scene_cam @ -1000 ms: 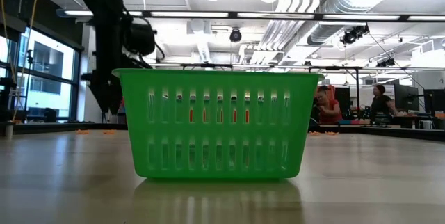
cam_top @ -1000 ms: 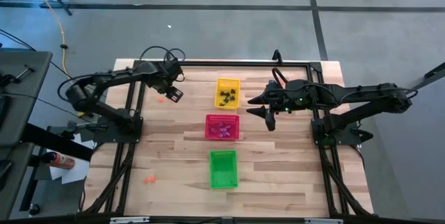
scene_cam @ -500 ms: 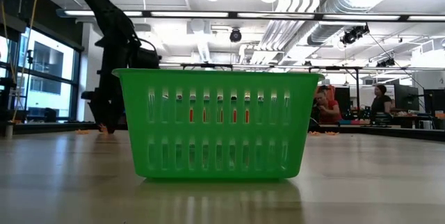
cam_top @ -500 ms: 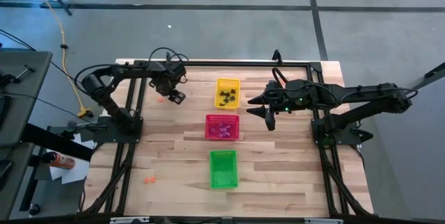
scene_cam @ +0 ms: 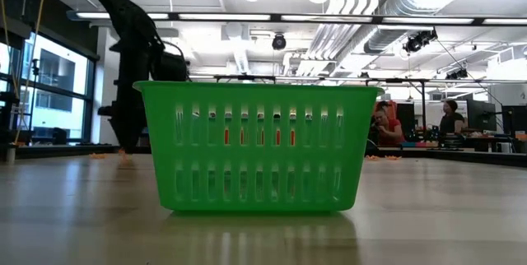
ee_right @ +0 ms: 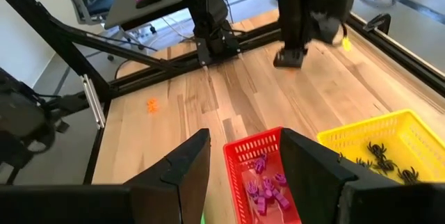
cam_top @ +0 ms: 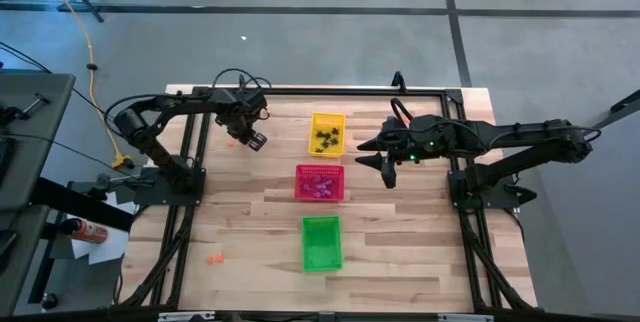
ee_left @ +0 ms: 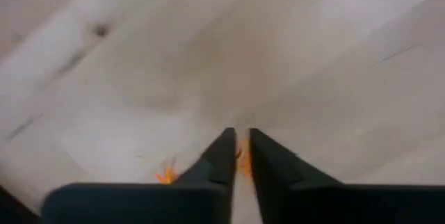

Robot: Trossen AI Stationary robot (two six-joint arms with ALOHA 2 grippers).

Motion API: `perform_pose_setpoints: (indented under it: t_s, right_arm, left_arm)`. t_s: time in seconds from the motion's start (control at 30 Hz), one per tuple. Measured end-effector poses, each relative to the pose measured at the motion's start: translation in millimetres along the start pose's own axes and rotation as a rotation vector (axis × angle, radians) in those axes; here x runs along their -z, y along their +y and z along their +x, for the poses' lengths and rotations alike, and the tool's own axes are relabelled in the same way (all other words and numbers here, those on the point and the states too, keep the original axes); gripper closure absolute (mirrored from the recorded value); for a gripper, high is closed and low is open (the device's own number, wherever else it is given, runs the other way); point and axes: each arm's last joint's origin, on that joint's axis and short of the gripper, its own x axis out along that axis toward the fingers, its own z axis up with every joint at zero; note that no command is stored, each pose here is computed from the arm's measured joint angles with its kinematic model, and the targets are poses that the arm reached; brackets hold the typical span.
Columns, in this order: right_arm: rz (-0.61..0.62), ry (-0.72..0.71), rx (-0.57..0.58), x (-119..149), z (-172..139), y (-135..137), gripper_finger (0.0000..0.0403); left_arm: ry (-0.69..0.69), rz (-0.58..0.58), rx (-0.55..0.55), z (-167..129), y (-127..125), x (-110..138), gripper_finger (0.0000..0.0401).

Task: Sort Halloween decoration
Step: Put the orange spider toy into the green bin

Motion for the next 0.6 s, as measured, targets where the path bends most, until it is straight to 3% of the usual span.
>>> perform_pose_setpoints:
  t_s: [0.07, 0.27, 0.47, 0.6]
  right_arm:
    - [-0.001, 0.013, 0.005, 1, 0, 0, 0.0234]
    - [-0.003, 0.019, 0.007, 2, 0, -1, 0.0234]
    - [-0.004, 0.019, 0.007, 2, 0, -1, 0.0234]
    - [-0.004, 0.019, 0.007, 2, 0, -1, 0.0234]
  left_arm:
    - [-0.037, 0.005, 0.008, -9, 1, 1, 0.0391]
    - [-0.172, -0.023, 0.061, -44, 4, 11, 0.0399]
    - [-0.466, -0.043, 0.173, -101, 6, 24, 0.0400]
    - [-0.517, -0.074, 0.085, -113, 13, 40, 0.0400]
